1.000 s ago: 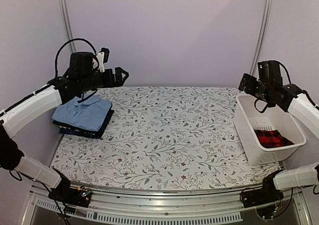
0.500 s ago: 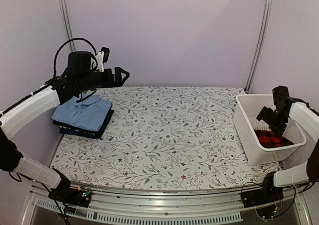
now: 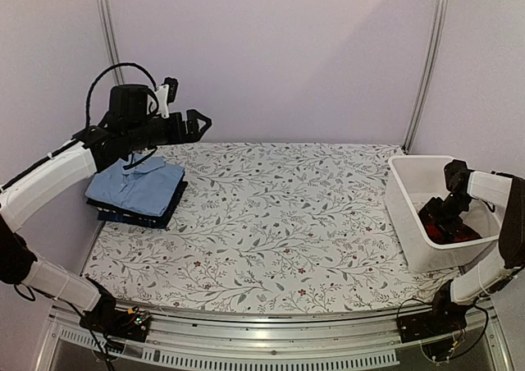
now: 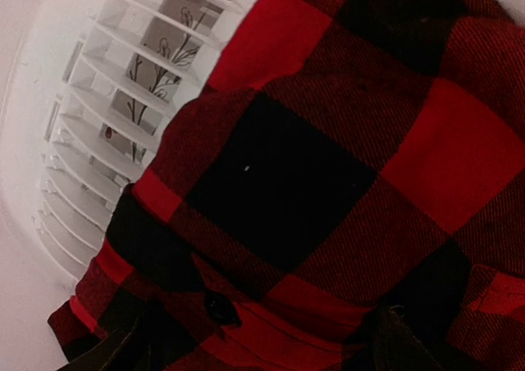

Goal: Fold and stack the long sleeve shirts
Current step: Pick up the crumpled shirt from the bin.

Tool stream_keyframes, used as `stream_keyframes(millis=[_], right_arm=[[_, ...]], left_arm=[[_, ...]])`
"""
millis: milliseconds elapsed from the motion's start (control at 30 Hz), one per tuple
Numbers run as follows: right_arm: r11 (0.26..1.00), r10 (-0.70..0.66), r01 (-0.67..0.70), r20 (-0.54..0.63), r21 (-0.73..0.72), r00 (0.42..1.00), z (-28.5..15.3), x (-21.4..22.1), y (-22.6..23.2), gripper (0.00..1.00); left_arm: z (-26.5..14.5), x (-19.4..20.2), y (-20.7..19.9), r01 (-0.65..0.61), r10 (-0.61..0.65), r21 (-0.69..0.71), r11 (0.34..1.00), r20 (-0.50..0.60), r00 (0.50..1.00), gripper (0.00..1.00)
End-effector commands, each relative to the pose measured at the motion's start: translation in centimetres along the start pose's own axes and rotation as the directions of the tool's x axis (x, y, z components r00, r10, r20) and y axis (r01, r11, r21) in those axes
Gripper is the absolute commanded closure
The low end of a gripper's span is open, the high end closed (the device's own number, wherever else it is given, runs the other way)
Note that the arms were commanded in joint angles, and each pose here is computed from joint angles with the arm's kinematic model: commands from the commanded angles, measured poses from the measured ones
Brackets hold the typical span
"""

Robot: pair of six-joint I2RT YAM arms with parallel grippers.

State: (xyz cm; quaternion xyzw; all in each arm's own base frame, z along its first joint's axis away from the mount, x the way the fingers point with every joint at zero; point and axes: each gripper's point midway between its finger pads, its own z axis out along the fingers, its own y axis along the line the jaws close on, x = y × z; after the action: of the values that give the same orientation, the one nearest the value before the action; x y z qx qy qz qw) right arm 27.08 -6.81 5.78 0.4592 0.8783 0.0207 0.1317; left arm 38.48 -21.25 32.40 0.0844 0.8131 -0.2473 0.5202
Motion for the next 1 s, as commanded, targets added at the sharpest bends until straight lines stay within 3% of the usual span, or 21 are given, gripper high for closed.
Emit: stream_keyframes(millis=[0, 200, 367, 700, 967], right_arm=[[0.996, 0.047, -0.051, -0.054, -0.075, 0.997, 1.8, 0.5, 1.5, 0.23], [0.984, 0.041, -0.055, -0.081, -0.168, 0.996, 3.0, 0.6, 3.5, 0.73], [0.969, 0.002, -0.013, -0.048, -0.245, 0.999, 2.9, -0.6, 5.4, 1.00], [0.937, -0.034, 0.076, 0.127, -0.342, 0.991, -0.4, -6.0, 9.6, 1.00], [0.908, -0.043, 0.181, 0.344, -0.379, 0.938, -8.7, -10.1, 12.7, 1.00]], left_arm=[[-1.3, -0.9, 0.3, 0.012, -0.012, -0.009, 1.000, 0.034, 0.999, 0.00], [-1.9, -0.9, 0.9, 0.014, -0.013, -0.035, 0.999, 0.035, 0.999, 0.00], [-2.0, -1.0, 1.2, 0.018, -0.016, -0.043, 0.999, 0.037, 0.999, 0.00], [-1.8, -0.6, 1.4, 0.031, -0.029, -0.050, 0.998, 0.028, 0.999, 0.00], [-2.1, -0.9, 1.6, 0.033, -0.031, -0.064, 0.997, 0.039, 0.999, 0.01]])
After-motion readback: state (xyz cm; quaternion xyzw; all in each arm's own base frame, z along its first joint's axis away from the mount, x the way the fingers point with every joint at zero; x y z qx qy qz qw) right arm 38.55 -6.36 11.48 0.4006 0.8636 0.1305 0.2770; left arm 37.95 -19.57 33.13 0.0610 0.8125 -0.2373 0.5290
